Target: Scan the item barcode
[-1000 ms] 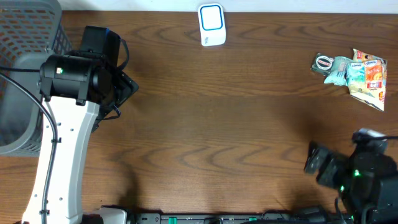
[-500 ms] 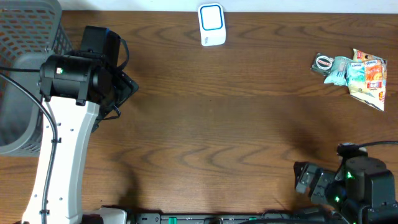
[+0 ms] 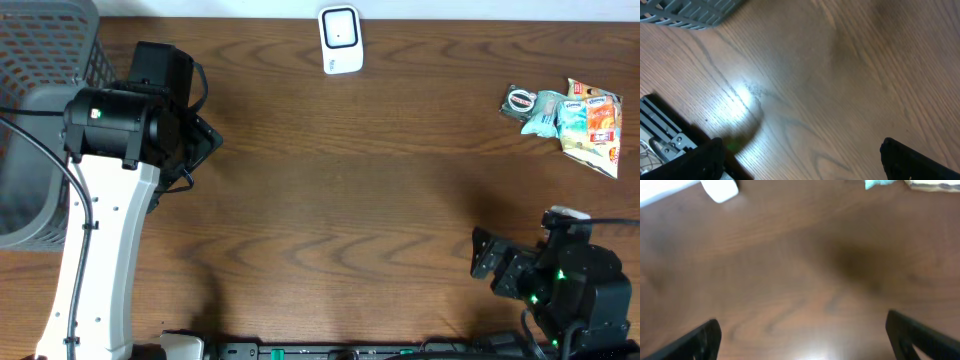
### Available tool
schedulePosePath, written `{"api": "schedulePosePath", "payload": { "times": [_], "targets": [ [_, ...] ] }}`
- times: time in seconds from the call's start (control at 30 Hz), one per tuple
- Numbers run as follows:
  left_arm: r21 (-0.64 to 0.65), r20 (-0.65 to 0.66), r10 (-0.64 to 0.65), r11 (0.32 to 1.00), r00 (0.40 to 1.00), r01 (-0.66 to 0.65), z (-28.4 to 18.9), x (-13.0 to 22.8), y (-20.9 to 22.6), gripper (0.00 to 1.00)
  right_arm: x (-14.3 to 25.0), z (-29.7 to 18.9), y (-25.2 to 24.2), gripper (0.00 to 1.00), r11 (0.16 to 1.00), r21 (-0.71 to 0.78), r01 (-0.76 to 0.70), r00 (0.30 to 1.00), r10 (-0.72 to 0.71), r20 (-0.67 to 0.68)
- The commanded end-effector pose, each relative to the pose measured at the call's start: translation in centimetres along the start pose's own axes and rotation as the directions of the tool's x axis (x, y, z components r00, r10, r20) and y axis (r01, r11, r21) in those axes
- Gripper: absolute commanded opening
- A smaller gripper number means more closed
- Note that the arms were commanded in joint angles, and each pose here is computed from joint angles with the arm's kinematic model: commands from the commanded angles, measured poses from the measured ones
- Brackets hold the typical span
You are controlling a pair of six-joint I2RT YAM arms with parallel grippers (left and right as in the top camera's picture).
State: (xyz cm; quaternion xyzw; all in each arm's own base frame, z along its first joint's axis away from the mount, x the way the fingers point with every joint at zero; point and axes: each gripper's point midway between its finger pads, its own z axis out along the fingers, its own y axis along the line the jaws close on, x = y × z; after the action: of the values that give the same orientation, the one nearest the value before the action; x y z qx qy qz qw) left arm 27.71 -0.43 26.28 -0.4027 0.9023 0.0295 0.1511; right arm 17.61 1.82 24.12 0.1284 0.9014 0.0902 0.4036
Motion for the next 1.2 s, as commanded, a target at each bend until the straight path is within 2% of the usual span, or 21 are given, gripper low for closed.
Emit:
{"api": "schedulePosePath", "payload": {
  "times": [0.0, 0.2, 0.37, 0.53, 1.0, 1.07, 1.17],
  "targets": [
    [-0.013, 0.000, -0.008, 1.000, 1.000, 0.008, 0.1, -0.1, 0.3, 0.98, 0.3, 1.2, -0.4, 0.99, 0.994, -0.021, 0.107, 0.992, -0.105, 0.068],
    [-0.013, 0.000, -0.008, 1.000, 1.000, 0.008, 0.1, -0.1, 0.3, 0.98, -0.1, 3.1, -0.2, 0.99, 0.983, -0.057, 0.176, 0.956, -0.157, 0.249],
    [-0.013, 0.000, -0.008, 1.000, 1.000, 0.008, 0.1, -0.1, 0.3, 0.98, -1.2, 3.9, -0.3, 0.99, 0.980, -0.070, 0.184, 0.900, -0.139, 0.414],
    [-0.013, 0.000, -0.008, 1.000, 1.000, 0.008, 0.1, -0.1, 0.3, 0.98, -2.0, 5.3, -0.1, 0.99, 0.977, -0.083, 0.197, 0.842, -0.126, 0.524],
    [-0.013, 0.000, -0.008, 1.000, 1.000, 0.008, 0.1, -0.1, 0.3, 0.98, -2.1, 7.6, -0.9, 0.99, 0.971, -0.077, 0.227, 0.697, -0.107, 0.709],
    [-0.013, 0.000, -0.008, 1.000, 1.000, 0.008, 0.1, -0.1, 0.3, 0.98, -1.9, 7.9, -1.2, 0.99, 0.972, -0.071, 0.223, 0.682, -0.104, 0.724],
    [-0.013, 0.000, -0.008, 1.000, 1.000, 0.008, 0.1, -0.1, 0.3, 0.98, -1.6, 8.3, -1.5, 0.99, 0.974, -0.064, 0.217, 0.695, -0.108, 0.711]
  ]
}}
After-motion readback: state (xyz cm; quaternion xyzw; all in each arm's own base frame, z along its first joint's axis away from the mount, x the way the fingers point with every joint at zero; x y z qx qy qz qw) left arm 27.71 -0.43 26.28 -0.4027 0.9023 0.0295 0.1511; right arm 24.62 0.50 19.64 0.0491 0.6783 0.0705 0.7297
